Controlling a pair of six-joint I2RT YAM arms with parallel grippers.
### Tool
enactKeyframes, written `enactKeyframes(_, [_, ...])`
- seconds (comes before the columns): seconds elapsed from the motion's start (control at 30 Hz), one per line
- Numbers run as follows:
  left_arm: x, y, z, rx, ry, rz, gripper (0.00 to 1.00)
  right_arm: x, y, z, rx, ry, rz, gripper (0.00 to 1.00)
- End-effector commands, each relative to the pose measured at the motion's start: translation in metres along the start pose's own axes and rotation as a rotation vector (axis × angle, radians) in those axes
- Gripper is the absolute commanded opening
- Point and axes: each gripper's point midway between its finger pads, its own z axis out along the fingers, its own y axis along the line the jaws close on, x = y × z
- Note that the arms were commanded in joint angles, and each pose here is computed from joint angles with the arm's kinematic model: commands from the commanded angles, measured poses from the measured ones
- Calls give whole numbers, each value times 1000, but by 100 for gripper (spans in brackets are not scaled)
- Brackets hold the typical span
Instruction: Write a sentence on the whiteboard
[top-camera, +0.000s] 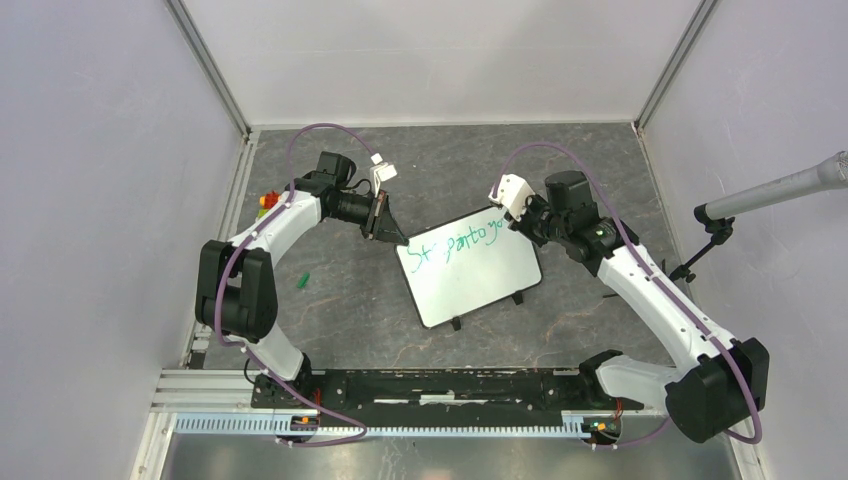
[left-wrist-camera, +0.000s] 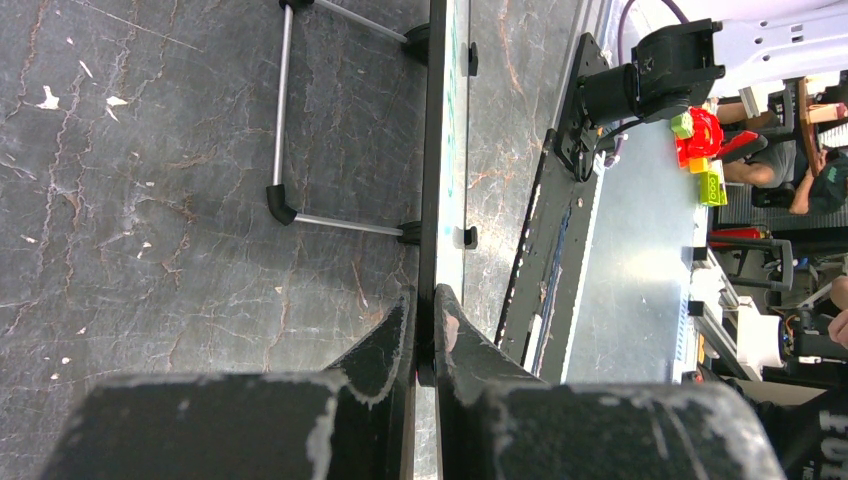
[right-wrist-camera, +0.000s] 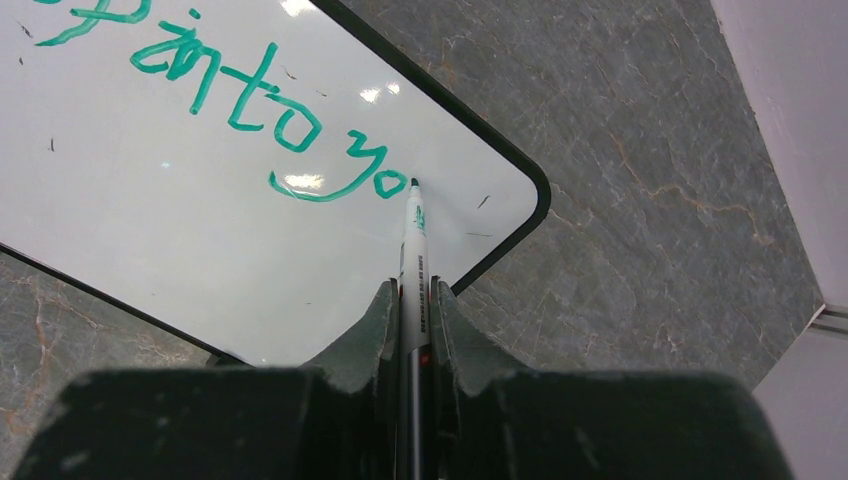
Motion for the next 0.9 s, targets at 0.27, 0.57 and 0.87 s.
enactKeyframes(0.27, [0,12,2,-46,18,45,3,2,-11,2,50,8,-12,0])
enactKeyframes(0.57, [1,12,3,-46,19,43,3,12,2,0,7,26,-10,0])
enactKeyframes(0.87, [0,12,2,-46,18,45,3,16,5,-1,-13,39,-29,0])
